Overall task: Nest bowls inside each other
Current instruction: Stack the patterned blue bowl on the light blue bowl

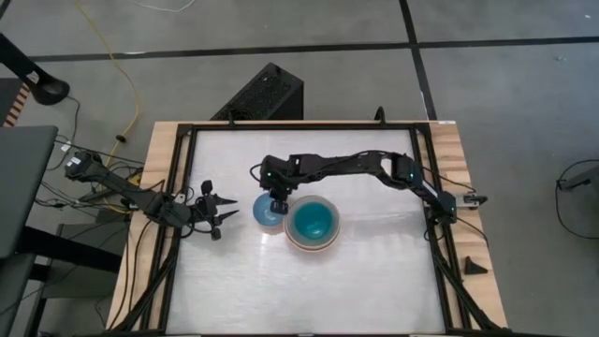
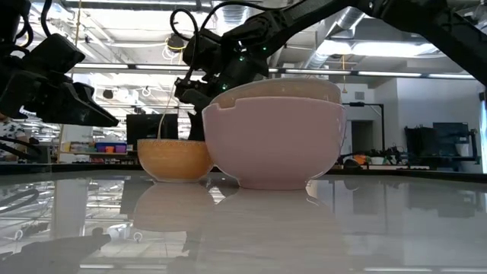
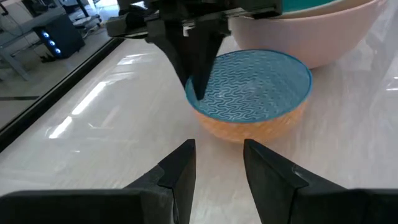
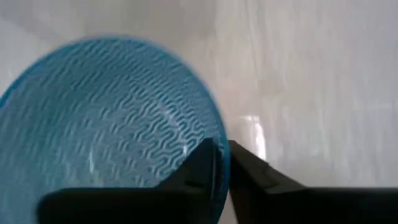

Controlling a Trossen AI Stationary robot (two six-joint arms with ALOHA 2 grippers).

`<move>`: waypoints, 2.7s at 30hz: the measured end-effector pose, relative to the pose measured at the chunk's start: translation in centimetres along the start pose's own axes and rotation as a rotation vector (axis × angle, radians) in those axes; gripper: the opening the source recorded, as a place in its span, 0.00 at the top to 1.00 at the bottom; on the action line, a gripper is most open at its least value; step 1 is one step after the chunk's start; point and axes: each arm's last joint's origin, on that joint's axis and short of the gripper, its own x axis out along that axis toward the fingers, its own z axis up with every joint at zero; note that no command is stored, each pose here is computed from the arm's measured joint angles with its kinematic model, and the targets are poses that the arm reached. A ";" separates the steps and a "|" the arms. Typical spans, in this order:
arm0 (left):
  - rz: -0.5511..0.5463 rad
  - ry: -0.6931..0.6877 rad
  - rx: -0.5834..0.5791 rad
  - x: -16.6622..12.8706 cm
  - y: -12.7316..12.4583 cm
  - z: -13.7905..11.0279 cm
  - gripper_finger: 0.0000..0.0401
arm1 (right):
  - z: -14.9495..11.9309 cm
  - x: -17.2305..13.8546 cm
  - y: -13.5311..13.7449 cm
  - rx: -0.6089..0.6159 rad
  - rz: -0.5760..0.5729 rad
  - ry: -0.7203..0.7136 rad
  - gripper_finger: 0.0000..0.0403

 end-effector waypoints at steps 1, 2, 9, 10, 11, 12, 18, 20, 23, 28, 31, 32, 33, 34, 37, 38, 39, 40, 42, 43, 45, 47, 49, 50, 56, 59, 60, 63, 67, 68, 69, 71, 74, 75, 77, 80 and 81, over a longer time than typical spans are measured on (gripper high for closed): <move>0.000 0.000 0.000 0.0 0.0 0.0 0.69 | 0.1 0.0 -0.1 -0.001 -0.003 -0.008 0.87; 0.000 0.000 0.000 0.0 0.0 0.0 0.69 | 0.1 -0.1 -0.3 0.001 -0.003 -0.011 0.90; 0.000 0.000 0.000 0.0 0.0 0.0 0.69 | 2.4 -2.7 -1.8 0.016 -0.031 -0.096 0.90; 0.000 0.000 0.000 0.0 0.0 0.0 0.69 | 2.9 -3.6 -2.0 0.018 -0.035 -0.112 0.90; 0.000 0.000 0.000 0.0 0.0 0.0 0.69 | 3.4 -4.6 -2.2 0.020 -0.040 -0.129 0.90; 0.000 0.000 0.000 0.0 0.0 0.0 0.69 | 4.0 -5.7 -2.4 0.022 -0.044 -0.149 0.90; 0.001 0.000 0.000 0.0 0.0 0.0 0.69 | 5.6 -13.3 -1.9 0.007 0.018 -0.203 0.90; 0.000 0.001 0.000 0.0 0.0 0.0 0.69 | 5.2 -16.1 -0.5 -0.021 0.040 -0.167 0.90; 0.001 0.000 0.000 0.0 0.0 0.0 0.69 | 3.6 -20.0 1.9 -0.060 0.081 -0.087 0.90; 0.001 0.001 0.000 0.0 0.0 0.0 0.69 | 0.0 -22.7 5.3 -0.095 0.143 -0.041 0.90; 0.000 0.001 0.000 0.0 0.0 0.0 0.69 | -3.3 -23.3 6.2 -0.054 0.151 -0.105 0.90; 0.000 0.001 0.000 0.0 0.0 0.0 0.69 | -4.3 -23.4 6.3 -0.036 0.157 -0.147 0.90; 0.000 0.001 0.001 0.0 0.0 0.0 0.69 | -5.4 -23.4 6.3 -0.013 0.161 -0.195 0.90; 0.000 0.001 0.001 0.0 0.0 0.0 0.69 | -6.3 -23.3 6.2 0.012 0.165 -0.244 0.90; 0.000 0.001 0.001 0.0 0.0 0.0 0.69 | -8.4 -21.6 5.9 0.081 0.172 -0.345 0.90; 0.000 0.001 0.001 0.0 0.0 0.0 0.69 | -9.0 -20.8 5.8 0.100 0.169 -0.350 0.90; 0.000 0.001 0.001 0.0 0.0 0.0 0.69 | -9.4 -20.1 5.7 0.116 0.159 -0.344 0.90; 0.000 0.001 0.001 0.0 0.0 0.0 0.69 | -9.7 -19.5 5.7 0.132 0.143 -0.332 0.90; 0.000 0.001 0.001 0.0 0.0 0.0 0.69 | -9.7 -18.5 5.6 0.147 0.112 -0.320 0.90; 0.000 0.001 0.001 0.0 0.0 0.0 0.69 | -9.7 -18.0 5.5 0.152 0.102 -0.317 0.90; 0.000 0.001 0.001 0.0 0.0 0.0 0.69 | -9.6 -17.3 5.4 0.163 0.080 -0.298 0.90; 0.000 0.001 0.001 0.0 0.0 0.0 0.69 | -9.5 -16.8 5.3 0.178 0.070 -0.283 0.90; 0.000 0.001 0.001 0.0 0.0 0.0 0.69 | -9.5 -16.3 5.0 0.196 0.063 -0.268 0.90; 0.000 0.001 0.001 0.0 0.0 0.0 0.69 | -9.5 -16.2 4.9 0.204 0.061 -0.263 0.90; 0.000 0.001 0.001 0.0 0.0 0.0 0.69 | -10.1 -16.0 4.7 0.237 -0.020 -0.217 0.90; 0.000 0.001 0.001 0.0 0.0 0.0 0.69 | -10.2 -16.0 5.1 0.251 -0.016 -0.210 0.90; 0.000 0.001 0.001 0.0 0.0 0.0 0.69 | -10.2 -15.9 5.2 0.255 -0.013 -0.204 0.90; 0.000 0.001 0.001 0.0 0.0 0.0 0.69 | -10.4 -14.8 5.7 0.252 -0.025 -0.167 0.90; 0.000 0.001 0.001 0.0 0.0 0.0 0.69 | -10.6 -13.6 5.8 0.259 -0.044 -0.145 0.90; 0.000 0.001 0.000 0.0 0.0 0.0 0.69 | -10.7 -13.3 5.8 0.261 -0.053 -0.135 0.90; 0.000 0.001 0.001 0.0 0.0 0.0 0.69 | -10.8 -13.0 5.8 0.260 -0.058 -0.125 0.90; 0.000 0.001 0.001 0.0 0.0 0.0 0.69 | -10.9 -12.6 5.7 0.261 -0.062 -0.109 0.90; 0.001 0.001 0.001 0.0 0.0 0.0 0.69 | -10.9 -12.6 5.7 0.261 -0.062 -0.105 0.90; 0.000 0.001 0.001 0.0 0.0 0.0 0.69 | -10.9 -12.6 5.7 0.261 -0.062 -0.105 0.90; 0.000 0.001 0.001 0.0 0.0 0.0 0.69 | -11.1 -12.6 5.7 0.262 -0.066 -0.084 0.90; 0.000 0.001 0.001 0.0 0.0 0.0 0.69 | -11.4 -12.6 5.7 0.265 -0.070 -0.053 0.90; 0.000 0.001 0.001 0.0 0.0 0.0 0.69 | -11.5 -12.6 5.7 0.273 -0.071 -0.045 0.90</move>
